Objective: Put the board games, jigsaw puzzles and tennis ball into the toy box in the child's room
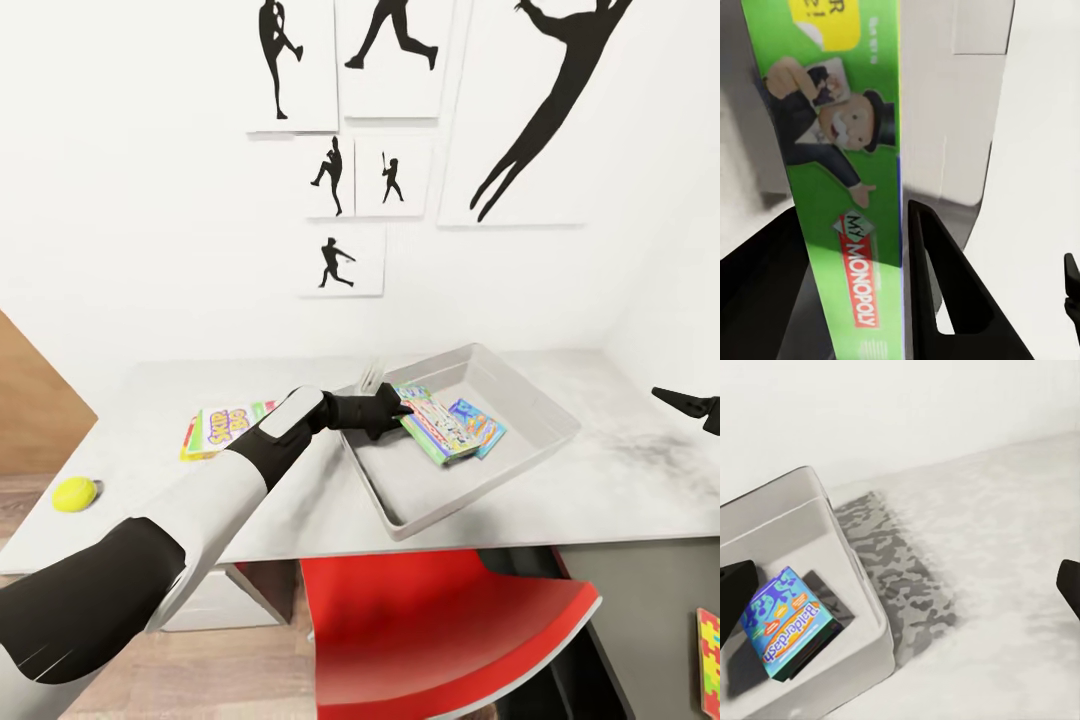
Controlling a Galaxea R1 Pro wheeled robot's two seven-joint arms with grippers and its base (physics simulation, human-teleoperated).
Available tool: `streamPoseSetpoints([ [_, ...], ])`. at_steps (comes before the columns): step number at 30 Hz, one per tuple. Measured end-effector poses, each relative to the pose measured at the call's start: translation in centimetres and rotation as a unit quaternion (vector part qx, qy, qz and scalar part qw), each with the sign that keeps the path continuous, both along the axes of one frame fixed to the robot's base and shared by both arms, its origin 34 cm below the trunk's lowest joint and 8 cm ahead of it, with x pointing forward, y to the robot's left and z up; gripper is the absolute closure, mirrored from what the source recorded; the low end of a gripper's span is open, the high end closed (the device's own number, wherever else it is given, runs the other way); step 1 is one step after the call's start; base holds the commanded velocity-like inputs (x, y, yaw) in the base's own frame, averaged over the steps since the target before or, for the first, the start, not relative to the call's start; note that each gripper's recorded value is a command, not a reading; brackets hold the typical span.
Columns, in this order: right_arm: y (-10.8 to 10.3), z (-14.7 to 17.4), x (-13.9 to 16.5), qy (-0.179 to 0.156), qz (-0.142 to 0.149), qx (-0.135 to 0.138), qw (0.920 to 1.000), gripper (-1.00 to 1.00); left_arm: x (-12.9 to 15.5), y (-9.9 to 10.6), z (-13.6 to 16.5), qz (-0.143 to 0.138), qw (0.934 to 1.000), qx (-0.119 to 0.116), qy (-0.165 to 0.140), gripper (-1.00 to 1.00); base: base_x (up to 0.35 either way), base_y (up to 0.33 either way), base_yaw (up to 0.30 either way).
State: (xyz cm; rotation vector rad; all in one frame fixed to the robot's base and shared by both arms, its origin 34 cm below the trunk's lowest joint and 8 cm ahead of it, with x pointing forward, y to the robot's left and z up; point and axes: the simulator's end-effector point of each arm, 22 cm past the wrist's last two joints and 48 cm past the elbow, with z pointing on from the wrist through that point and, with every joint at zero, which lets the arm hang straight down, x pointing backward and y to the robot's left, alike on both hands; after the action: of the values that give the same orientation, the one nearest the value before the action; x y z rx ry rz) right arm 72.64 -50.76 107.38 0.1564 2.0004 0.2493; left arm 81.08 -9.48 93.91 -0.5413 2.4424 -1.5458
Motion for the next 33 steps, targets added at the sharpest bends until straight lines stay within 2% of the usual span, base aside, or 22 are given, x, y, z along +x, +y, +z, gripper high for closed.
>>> streamPoseSetpoints([
  [33,0.0,-2.5,0.5,0.021,0.0,0.0,0.9998,-1.0,-0.1,0.1,-3.0,0.001,0.9997,0.001,0.023,1.0,0.0,0.0,0.006],
])
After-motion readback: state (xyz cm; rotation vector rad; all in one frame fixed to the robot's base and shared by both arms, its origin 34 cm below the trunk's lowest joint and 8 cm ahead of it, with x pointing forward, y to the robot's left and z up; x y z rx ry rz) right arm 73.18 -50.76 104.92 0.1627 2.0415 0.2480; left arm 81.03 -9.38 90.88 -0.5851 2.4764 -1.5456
